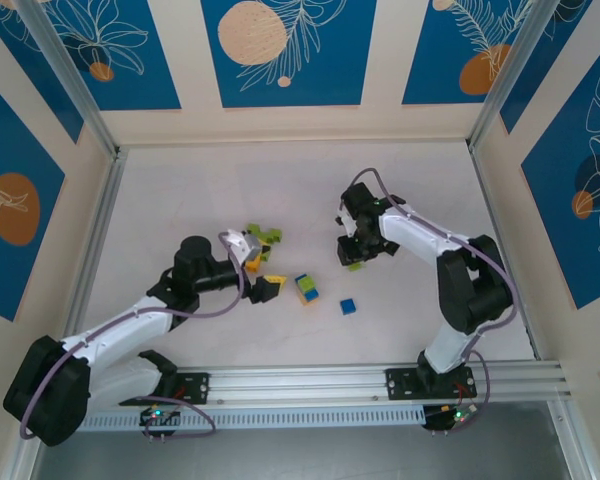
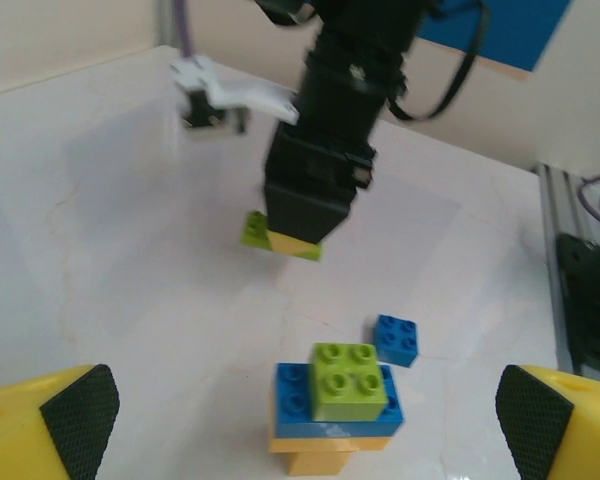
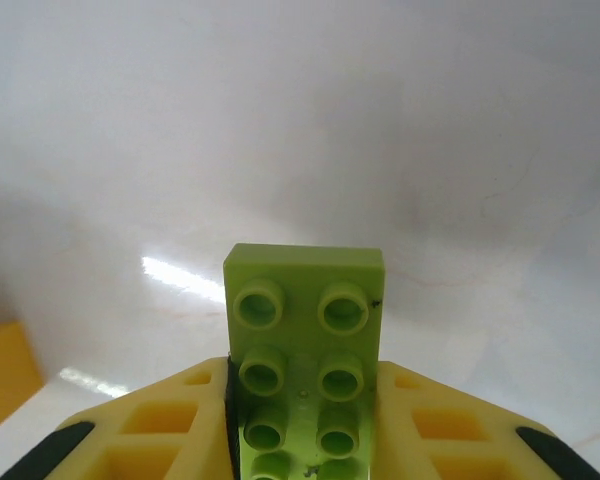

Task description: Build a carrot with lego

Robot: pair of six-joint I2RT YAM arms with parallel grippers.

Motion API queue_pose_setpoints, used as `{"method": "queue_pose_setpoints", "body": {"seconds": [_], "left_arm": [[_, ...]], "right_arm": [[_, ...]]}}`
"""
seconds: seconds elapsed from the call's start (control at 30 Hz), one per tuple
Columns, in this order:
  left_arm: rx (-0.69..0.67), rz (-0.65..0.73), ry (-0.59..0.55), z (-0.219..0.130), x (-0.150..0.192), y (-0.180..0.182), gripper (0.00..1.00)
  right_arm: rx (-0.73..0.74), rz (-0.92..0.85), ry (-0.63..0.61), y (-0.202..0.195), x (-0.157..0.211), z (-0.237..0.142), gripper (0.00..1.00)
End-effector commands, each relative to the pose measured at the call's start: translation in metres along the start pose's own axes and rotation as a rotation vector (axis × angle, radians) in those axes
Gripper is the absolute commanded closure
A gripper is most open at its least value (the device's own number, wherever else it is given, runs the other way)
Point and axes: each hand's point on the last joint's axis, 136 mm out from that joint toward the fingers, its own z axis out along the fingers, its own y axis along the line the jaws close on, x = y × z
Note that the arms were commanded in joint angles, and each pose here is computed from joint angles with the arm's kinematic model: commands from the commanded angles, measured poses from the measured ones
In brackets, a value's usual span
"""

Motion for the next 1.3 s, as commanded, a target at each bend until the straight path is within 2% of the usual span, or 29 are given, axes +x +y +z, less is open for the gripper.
{"method": "queue_pose_setpoints", "body": {"seconds": [0.0, 0.07, 0.23, 0.4, 0.6, 1.27], "left_arm": [[0.071, 0.067, 0.018, 0.008, 0.007, -0.016, 0.01], [0.084, 0.062, 0.036, 0.012, 0.012, -0.018, 0.01], [0.007, 0.073, 0.022, 0.005, 0.005, -0.010, 0.01], [-0.077, 0.084, -0.020, -0.007, -0.005, -0.001, 0.01], [-0.154, 0.017, -0.012, -0.009, -0.004, 0.022, 0.00], [-0.149, -0.023, -0.002, -0.008, -0.004, 0.029, 0.01]], "right_arm": [[-0.081, -0.010, 0.004, 0.032, 0.010, -0.036, 0.67], [-0.089, -0.020, 0.013, 0.044, 0.015, -0.045, 0.67], [-0.081, -0.048, 0.041, 0.075, 0.027, -0.056, 0.67], [-0.085, -0.081, 0.051, 0.099, 0.027, -0.055, 0.67], [-0.087, -0.133, 0.067, 0.122, 0.021, -0.051, 0.68], [-0.070, -0.142, 0.122, 0.133, 0.038, -0.035, 0.68]]}}
